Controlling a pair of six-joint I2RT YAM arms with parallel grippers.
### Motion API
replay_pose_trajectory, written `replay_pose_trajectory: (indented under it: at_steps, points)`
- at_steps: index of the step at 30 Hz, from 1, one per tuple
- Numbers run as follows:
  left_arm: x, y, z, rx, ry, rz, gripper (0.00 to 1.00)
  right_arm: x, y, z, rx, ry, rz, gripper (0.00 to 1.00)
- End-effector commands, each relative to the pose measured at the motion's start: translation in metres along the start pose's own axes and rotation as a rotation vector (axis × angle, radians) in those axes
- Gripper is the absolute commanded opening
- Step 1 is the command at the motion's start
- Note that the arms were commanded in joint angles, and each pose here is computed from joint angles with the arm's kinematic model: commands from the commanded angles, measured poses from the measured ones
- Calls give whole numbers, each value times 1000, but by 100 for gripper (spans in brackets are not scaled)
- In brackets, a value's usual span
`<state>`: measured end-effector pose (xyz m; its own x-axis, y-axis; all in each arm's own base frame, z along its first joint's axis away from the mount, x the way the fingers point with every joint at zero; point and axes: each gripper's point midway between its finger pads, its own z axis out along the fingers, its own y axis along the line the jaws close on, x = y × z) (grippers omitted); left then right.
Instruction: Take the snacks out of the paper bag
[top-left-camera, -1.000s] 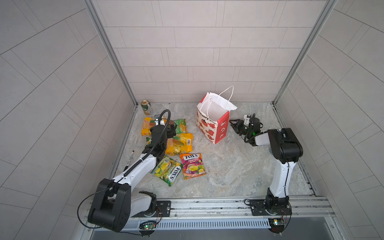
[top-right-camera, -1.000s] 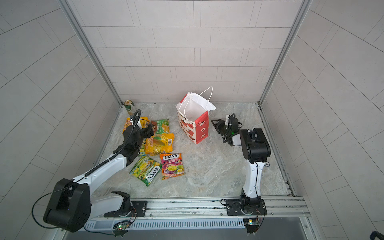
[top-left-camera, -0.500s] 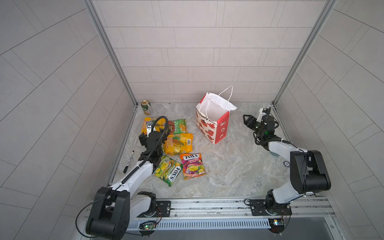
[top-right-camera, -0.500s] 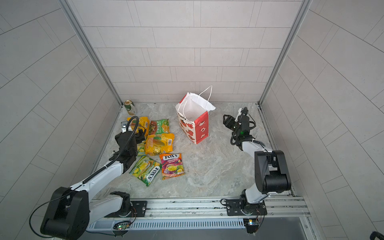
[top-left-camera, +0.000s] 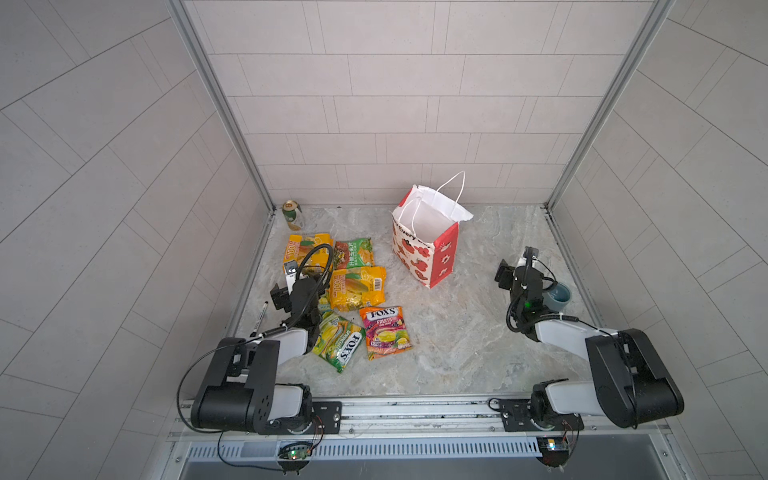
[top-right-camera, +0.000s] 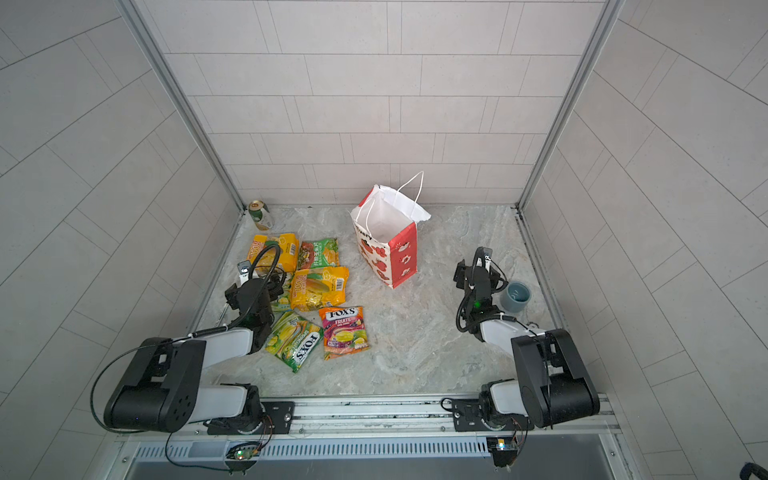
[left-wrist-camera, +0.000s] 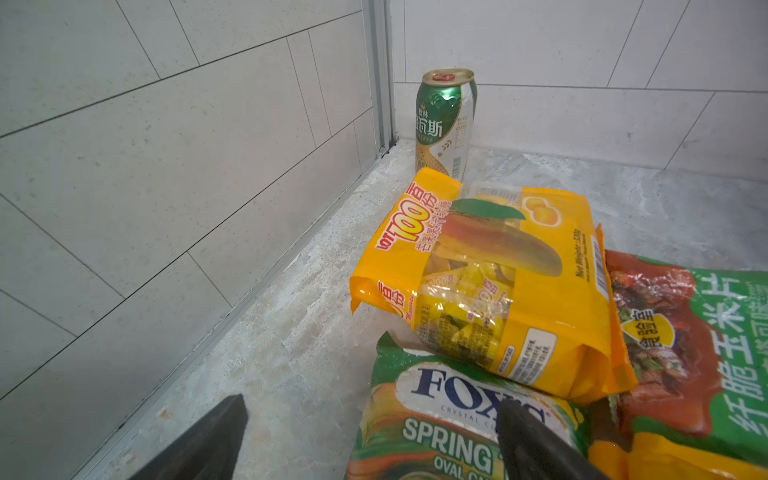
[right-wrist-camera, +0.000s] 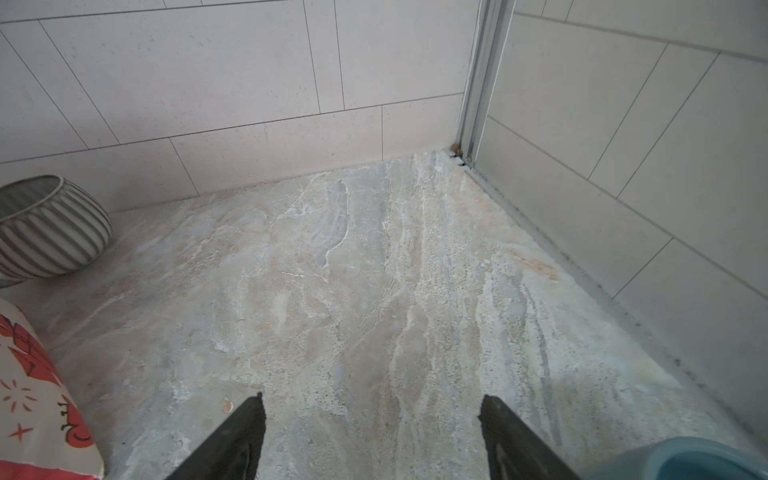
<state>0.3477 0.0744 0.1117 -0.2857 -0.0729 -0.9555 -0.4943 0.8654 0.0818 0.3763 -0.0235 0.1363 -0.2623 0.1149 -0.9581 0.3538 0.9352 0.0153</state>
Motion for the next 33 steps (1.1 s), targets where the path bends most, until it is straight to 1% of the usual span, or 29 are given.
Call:
replay_pose_trajectory:
  at_steps: [1, 3, 5, 8, 11, 13, 14, 15, 16, 18, 20, 23, 24, 26, 28, 30, 31, 32, 33]
  points:
    - [-2, -5, 2, 52, -68, -78, 100, -24, -18, -8, 116, -101, -34, 83]
    - [6, -11, 3, 92, -91, -73, 100, -25, -16, -9, 98, -109, -40, 83]
    - [11, -24, 3, 163, -118, -48, 100, -22, -17, -15, 83, -98, -52, 82]
    - [13, -28, 3, 179, -67, -33, 100, -10, -25, -21, 105, -39, -115, 83]
    - [12, -38, 13, 201, -56, 6, 100, 2, -32, -15, 149, -7, -158, 84]
    - [13, -49, 21, 227, 10, 39, 100, 12, -30, -6, 150, -4, -181, 85]
    - [14, -53, 26, 230, 49, 59, 100, 9, -27, -3, 149, -37, -197, 86]
    - [14, -57, 27, 248, 60, 82, 100, 8, -23, -3, 130, -58, -217, 86]
    - [13, -58, 26, 255, 52, 79, 100, 7, -24, -2, 124, -74, -204, 86]
    - [12, -57, 26, 251, 30, 72, 100, 18, -30, 11, 112, -26, -166, 87]
    - [13, -57, 26, 251, 39, 73, 100, 23, -34, 19, 92, -18, -127, 88]
    - [13, -57, 26, 251, 35, 73, 100, 29, -30, 21, 70, 3, -142, 88]
    - [12, -58, 25, 253, 30, 73, 100, 34, -31, 19, 66, -2, -130, 88]
    - [12, -58, 25, 252, 32, 72, 100, 33, -16, 8, -39, -102, -165, 87]
    - [12, -58, 25, 253, 31, 73, 100, 32, -16, 2, -9, -126, -177, 89]
    - [12, -57, 25, 252, 32, 74, 100, 33, -15, 17, 9, -58, -187, 95]
    - [12, -57, 25, 253, 31, 72, 100, 34, -15, 26, 19, 2, -190, 96]
    - [12, -57, 26, 252, 32, 72, 100, 37, -18, 26, 34, 38, -200, 95]
    - [12, -57, 26, 252, 32, 74, 100, 36, -19, 27, 40, 49, -184, 94]
